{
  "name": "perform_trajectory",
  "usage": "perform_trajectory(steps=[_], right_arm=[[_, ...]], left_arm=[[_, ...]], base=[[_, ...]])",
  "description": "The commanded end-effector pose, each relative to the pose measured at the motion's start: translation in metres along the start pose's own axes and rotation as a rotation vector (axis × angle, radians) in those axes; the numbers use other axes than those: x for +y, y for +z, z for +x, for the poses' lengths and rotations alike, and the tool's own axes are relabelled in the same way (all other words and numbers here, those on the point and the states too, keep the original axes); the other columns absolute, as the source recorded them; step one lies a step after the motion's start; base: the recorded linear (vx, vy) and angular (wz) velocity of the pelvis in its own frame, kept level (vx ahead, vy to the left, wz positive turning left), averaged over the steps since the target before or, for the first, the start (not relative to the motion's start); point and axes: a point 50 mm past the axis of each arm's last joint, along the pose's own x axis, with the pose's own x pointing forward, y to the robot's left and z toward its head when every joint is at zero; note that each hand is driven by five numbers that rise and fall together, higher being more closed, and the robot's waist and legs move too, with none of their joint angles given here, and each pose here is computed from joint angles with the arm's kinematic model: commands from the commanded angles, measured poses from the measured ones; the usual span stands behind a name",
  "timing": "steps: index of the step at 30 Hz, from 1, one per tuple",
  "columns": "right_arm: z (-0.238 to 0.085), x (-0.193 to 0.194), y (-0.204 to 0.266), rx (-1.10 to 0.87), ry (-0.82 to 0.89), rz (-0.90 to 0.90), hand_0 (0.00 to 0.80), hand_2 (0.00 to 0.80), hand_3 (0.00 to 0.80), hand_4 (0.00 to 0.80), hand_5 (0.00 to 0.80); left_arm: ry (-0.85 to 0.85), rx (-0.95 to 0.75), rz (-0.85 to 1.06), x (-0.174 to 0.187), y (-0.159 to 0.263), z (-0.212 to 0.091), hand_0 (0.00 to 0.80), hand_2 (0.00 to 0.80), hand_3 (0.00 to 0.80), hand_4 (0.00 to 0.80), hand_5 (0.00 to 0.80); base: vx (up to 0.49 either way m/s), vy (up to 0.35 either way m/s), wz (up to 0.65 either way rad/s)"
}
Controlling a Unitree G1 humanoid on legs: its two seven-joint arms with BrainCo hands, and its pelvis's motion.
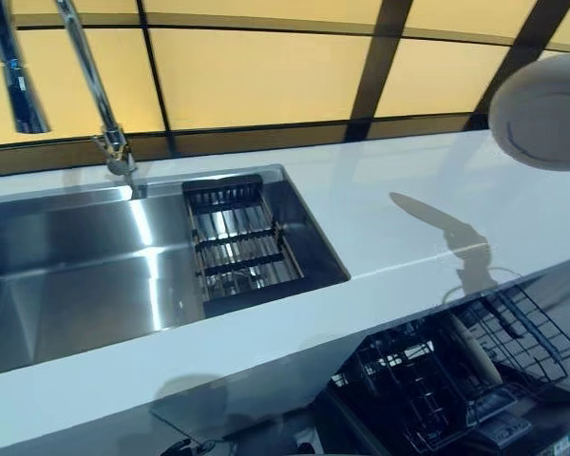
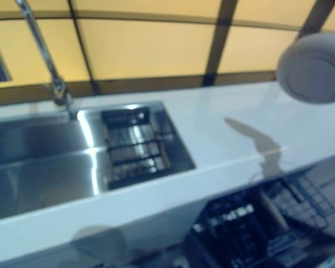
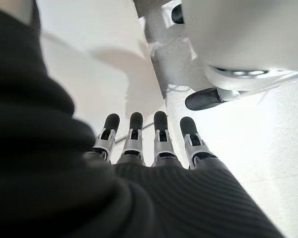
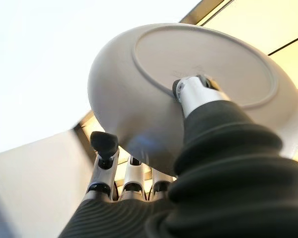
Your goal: Take plates into dishwasher
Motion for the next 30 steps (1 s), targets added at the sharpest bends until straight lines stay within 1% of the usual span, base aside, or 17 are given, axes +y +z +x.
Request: perform_trajectory(steps=[1,11,14,18,25,30], right_arm=[[-0.013,-0.032,0.004,-0.060,-0.116,0.069,0.800,0.800,0.800,0.800,0.800],[-0.034,-0.025,-0.046,0.043,-0.093,0.093,0.800,0.800,0.800,0.800,0.800],[-0.044,-0.018,-0.064,0.072,-0.055,0.089,0.800,0.800,0.800,0.800,0.800],[-0.051,-0.002,-0.081,0.106,-0.009,0.086,0.800,0.800,0.800,0.800,0.800],[-0.053,0.015,-0.091,0.141,0.034,0.043,0.800,0.800,0.800,0.800,0.800],[-0.052,0.040,-0.091,0.146,0.123,-0.009,0.800,0.800,0.800,0.800,0.800]], left_arm=[[0.034,-0.021,0.088,0.020,0.011,-0.001,0.000,0.000,0.000,0.000,0.000],[0.037,-0.035,0.066,0.024,0.019,0.000,0.000,0.000,0.000,0.000,0.000],[0.038,-0.027,0.062,0.023,0.014,-0.001,0.000,0.000,0.000,0.000,0.000],[0.042,-0.036,0.073,0.022,0.018,0.000,0.000,0.000,0.000,0.000,0.000],[0.044,-0.054,0.072,0.020,0.025,0.002,0.000,0.000,0.000,0.000,0.000],[0.036,-0.058,0.064,0.017,0.026,0.002,0.000,0.000,0.000,0.000,0.000]], base=[[0.005,-0.030,-0.27],[-0.017,-0.039,-0.19],[0.011,-0.011,-0.03],[-0.007,-0.007,-0.03],[0.000,0.000,0.00],[0.000,0.000,0.00]])
